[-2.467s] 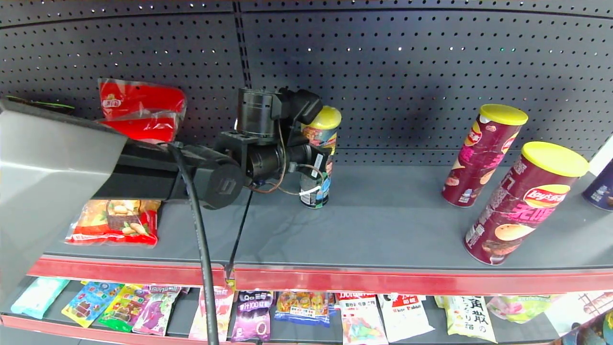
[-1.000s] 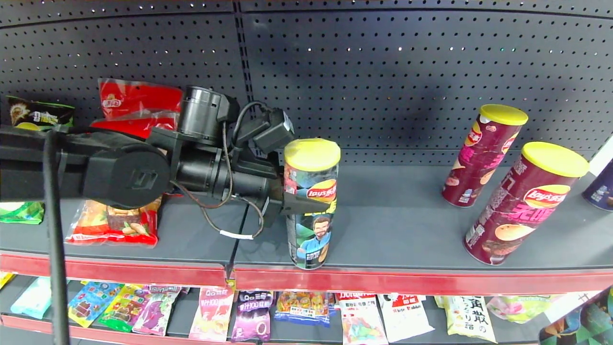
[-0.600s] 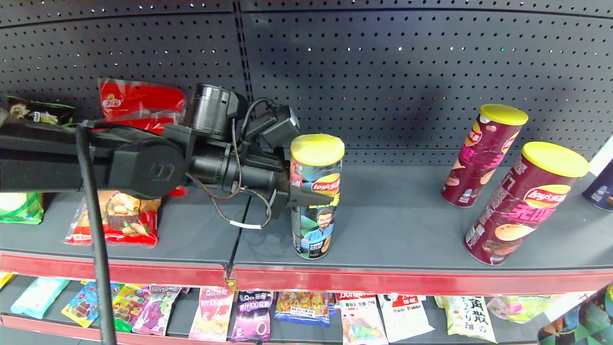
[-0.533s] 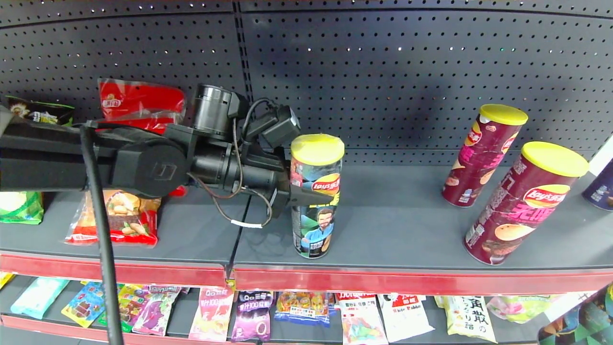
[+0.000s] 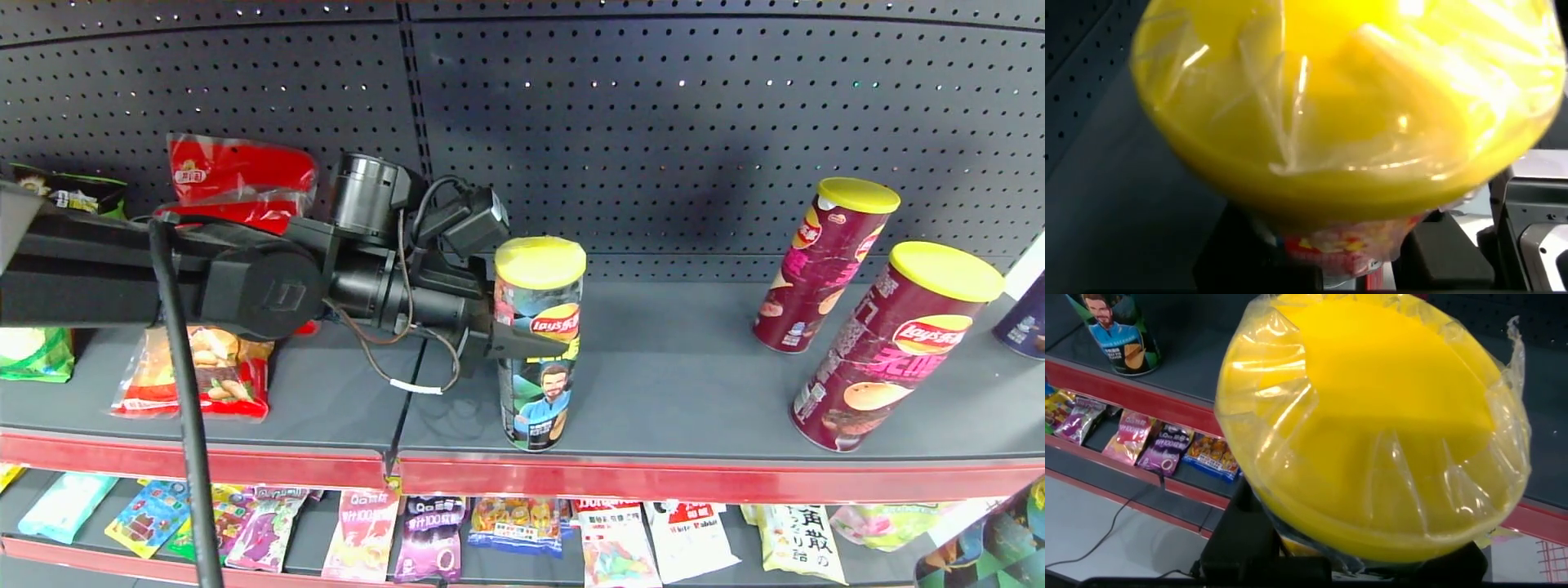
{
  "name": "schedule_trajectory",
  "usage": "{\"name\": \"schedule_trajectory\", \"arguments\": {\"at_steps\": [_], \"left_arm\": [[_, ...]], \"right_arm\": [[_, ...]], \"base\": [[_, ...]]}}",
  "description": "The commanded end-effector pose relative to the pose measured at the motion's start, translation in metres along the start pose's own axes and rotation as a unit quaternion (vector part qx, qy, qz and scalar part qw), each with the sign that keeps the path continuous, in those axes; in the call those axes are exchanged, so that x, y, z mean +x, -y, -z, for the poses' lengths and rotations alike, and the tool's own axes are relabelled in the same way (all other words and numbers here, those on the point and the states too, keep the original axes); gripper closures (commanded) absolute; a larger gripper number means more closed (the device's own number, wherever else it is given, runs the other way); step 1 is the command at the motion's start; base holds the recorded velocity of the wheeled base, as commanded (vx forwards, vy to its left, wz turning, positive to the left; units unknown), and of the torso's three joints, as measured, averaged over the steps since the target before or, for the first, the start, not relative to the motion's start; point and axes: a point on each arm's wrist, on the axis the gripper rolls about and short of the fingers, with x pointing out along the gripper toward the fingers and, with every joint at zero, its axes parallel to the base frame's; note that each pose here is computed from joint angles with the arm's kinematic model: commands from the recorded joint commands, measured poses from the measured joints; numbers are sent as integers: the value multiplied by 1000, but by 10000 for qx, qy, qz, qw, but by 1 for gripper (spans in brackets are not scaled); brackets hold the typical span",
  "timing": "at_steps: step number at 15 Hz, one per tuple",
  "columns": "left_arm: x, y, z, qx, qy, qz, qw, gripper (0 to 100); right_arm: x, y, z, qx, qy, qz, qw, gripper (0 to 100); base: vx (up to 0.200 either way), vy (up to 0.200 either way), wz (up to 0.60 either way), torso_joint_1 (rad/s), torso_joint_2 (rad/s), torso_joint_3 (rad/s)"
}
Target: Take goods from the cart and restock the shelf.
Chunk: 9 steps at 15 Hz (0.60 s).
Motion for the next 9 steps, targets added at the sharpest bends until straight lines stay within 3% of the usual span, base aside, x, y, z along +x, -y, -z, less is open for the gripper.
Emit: {"name": "schedule_trajectory", "arguments": {"at_steps": [1, 3, 9], "left_arm": [[0, 1, 2, -69, -44, 28, 10000, 100], [-2, 4, 4, -157, -145, 59, 9998, 100], [-3, 3, 4, -171, -161, 44, 9997, 100]], "right_arm": [[3, 0, -1, -1, -54, -8, 10000, 100], [3, 0, -1, -1, -62, -9, 10000, 100], [3, 0, -1, -9, -54, -8, 10000, 100]], "base": [[0, 0, 0, 0, 0, 0], [0, 0, 0, 0, 0, 0], [0, 0, 0, 0, 0, 0]]}}
